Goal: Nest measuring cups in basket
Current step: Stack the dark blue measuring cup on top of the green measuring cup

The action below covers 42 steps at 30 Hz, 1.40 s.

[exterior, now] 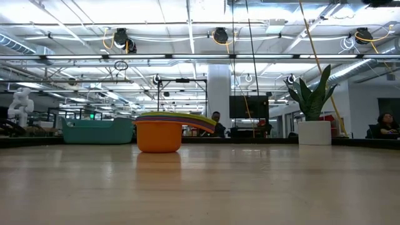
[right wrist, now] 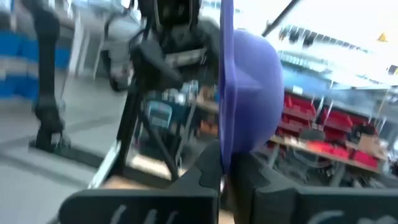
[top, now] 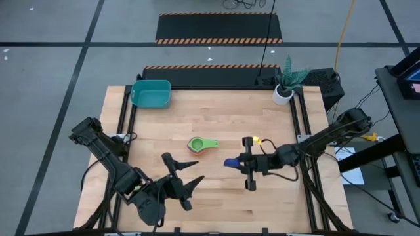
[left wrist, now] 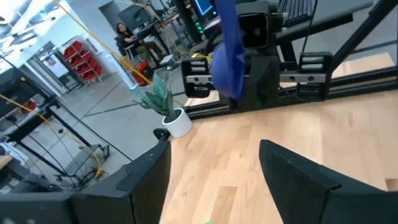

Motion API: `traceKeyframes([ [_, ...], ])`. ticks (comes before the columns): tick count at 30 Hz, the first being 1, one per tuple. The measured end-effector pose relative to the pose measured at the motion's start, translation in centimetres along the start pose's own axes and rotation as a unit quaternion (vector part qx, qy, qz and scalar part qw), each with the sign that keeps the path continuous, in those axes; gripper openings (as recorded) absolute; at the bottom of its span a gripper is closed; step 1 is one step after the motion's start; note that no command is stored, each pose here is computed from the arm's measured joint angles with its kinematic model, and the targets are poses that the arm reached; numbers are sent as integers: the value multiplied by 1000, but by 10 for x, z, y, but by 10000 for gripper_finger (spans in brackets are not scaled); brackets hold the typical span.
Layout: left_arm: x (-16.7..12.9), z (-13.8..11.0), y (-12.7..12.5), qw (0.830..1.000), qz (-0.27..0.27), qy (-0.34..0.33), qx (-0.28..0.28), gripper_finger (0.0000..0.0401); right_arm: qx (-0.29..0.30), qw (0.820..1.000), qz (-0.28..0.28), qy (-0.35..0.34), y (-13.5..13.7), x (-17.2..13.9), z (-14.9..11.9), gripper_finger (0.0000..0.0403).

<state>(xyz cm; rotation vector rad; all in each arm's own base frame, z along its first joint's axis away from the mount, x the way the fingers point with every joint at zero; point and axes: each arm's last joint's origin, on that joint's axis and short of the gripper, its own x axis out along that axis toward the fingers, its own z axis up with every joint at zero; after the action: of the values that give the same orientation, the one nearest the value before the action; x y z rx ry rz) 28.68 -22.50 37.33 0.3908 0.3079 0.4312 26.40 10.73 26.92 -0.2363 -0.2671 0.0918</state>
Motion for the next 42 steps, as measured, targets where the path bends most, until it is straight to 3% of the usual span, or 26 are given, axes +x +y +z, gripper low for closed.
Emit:
traceKeyframes([
  [11,13,7,5,1000,-14,-11,-24,178,21,990,-45,-129,-4,12,-25,0],
  [15,10,7,3,1000,-18,-12,-20,157,15,990,-55,-132,-6,20,-34,0],
  [19,10,9,3,999,-25,-16,-17,143,10,989,-30,-147,-7,38,-38,0],
  [24,10,10,3,999,-23,-19,-13,140,9,987,-29,-157,-5,66,-46,0],
  [30,0,12,5,999,19,-25,-5,151,9,987,-33,-156,0,90,-60,0],
  [37,-3,14,5,999,6,-31,-11,157,9,987,-23,-161,2,95,-63,0],
  [42,2,16,12,999,-25,-33,-18,136,12,986,-7,-165,3,95,-63,0],
])
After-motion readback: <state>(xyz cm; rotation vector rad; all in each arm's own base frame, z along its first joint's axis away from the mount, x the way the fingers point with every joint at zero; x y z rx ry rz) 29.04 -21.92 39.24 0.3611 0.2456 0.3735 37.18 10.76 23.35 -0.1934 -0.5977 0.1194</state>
